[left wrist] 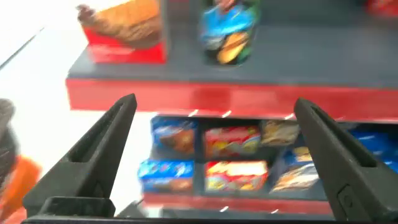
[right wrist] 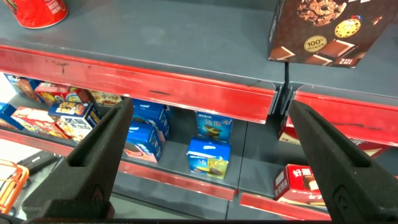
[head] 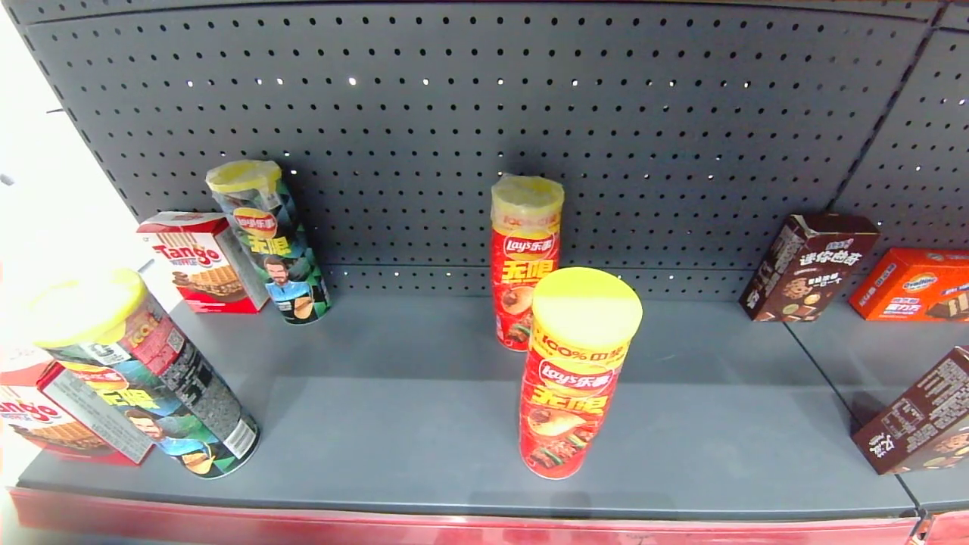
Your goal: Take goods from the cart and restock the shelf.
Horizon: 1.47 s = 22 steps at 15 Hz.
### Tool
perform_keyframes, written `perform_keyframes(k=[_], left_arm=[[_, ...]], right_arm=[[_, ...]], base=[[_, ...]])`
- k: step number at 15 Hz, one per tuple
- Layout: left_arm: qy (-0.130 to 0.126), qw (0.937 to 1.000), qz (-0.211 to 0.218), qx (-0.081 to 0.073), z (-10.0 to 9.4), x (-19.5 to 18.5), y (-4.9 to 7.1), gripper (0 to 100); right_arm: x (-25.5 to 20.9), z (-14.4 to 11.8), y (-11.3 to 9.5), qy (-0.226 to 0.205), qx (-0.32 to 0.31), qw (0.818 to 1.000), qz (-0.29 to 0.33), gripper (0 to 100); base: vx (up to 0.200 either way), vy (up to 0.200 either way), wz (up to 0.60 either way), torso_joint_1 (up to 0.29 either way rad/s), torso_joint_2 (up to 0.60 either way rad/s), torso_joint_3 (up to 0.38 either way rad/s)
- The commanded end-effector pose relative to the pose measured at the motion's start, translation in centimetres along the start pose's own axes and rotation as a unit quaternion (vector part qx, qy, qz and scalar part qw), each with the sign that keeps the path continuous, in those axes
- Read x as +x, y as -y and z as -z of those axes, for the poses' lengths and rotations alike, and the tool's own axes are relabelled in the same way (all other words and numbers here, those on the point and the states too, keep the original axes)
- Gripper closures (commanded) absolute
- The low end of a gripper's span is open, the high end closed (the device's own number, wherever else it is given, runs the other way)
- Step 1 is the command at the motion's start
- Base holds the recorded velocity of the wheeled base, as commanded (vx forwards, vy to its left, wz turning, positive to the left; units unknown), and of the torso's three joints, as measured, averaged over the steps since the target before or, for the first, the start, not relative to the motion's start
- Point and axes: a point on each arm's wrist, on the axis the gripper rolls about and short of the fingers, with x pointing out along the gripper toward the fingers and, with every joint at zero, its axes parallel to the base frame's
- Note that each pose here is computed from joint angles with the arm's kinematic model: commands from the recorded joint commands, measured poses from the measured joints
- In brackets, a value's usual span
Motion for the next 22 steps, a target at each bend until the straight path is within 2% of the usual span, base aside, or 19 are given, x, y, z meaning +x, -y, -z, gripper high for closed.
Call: perform_keyframes(k=[1,2,4,5,6,10,11,12,13,14,17,19,22], left_arm=[[0.0,0.9999,0.003,0.01,-0.4,-0.1,0.0,0],[0.001,0.9999,0.003,0.01,-0.4,-0.1,0.0,0],[-0.002,0.9984,0.051,0.024,0.2,0.1,0.2,0],[0.008,0.9944,0.099,0.037,0.1,0.1,0.4,0],[0.008,0.993,0.111,0.041,0.1,0.1,0.5,0],[0.008,0.9933,0.108,0.039,0.1,0.1,0.5,0],[0.007,0.9932,0.109,0.039,0.2,0.1,0.5,0],[0.007,0.9933,0.109,0.039,0.2,0.1,0.5,0],[0.007,0.9932,0.109,0.039,0.2,0.1,0.5,0],[0.007,0.9932,0.109,0.039,0.2,0.1,0.5,0],[0.007,0.9933,0.108,0.039,0.2,0.1,0.5,0],[0.007,0.9932,0.109,0.039,0.2,0.1,0.5,0],[0.007,0.9932,0.109,0.039,0.1,0.1,0.5,0]], right_arm=[[0.0,0.0,0.0,-0.001,0.0,1.0,0.0,0],[0.0,0.0,0.0,-0.001,0.0,1.0,0.0,0],[0.0,0.0,0.0,-0.001,0.0,1.0,-0.001,0],[0.0,0.0,0.0,-0.001,0.0,1.0,-0.003,0],[0.0,0.0,0.0,-0.001,0.0,1.0,-0.003,0],[0.0,0.0,0.0,0.001,-0.004,1.0,0.016,0],[-0.2,-2.2,0.1,0.031,0.001,0.999,0.032,0],[1.0,-8.9,0.1,0.032,0.036,0.998,0.032,0],[2.3,-10.3,0.1,0.013,0.056,0.998,0.024,0],[3.6,-13.1,0.0,0.033,0.045,0.998,-0.008,0],[8.2,-15.6,-1.0,0.011,0.016,0.997,-0.075,0],[10.7,-16.1,-2.5,0.005,0.007,0.992,-0.127,0],[13.5,-17.3,-4.3,-0.01,-0.05,0.985,-0.165,0]], base=[[0.0,0.0,0.0,0.0,0.0,0.0],[0.0,0.0,0.0,0.0,0.0,0.0],[0.0,0.0,0.0,0.0,0.0,0.0],[0.0,0.0,0.0,0.0,0.0,0.0],[0.0,0.0,0.0,0.0,0.0,0.0],[0.0,0.0,0.0,0.0,0.0,0.0],[0.0,0.0,0.0,0.0,0.0,0.0],[0.0,0.0,0.0,0.0,0.0,0.0],[0.0,0.0,0.0,0.0,0.0,0.0],[0.0,0.0,0.0,0.0,0.0,0.0],[0.0,0.0,0.0,0.0,0.0,0.0],[0.0,0.0,0.0,0.0,0.0,0.0],[0.0,0.0,0.0,0.0,0.0,0.0]])
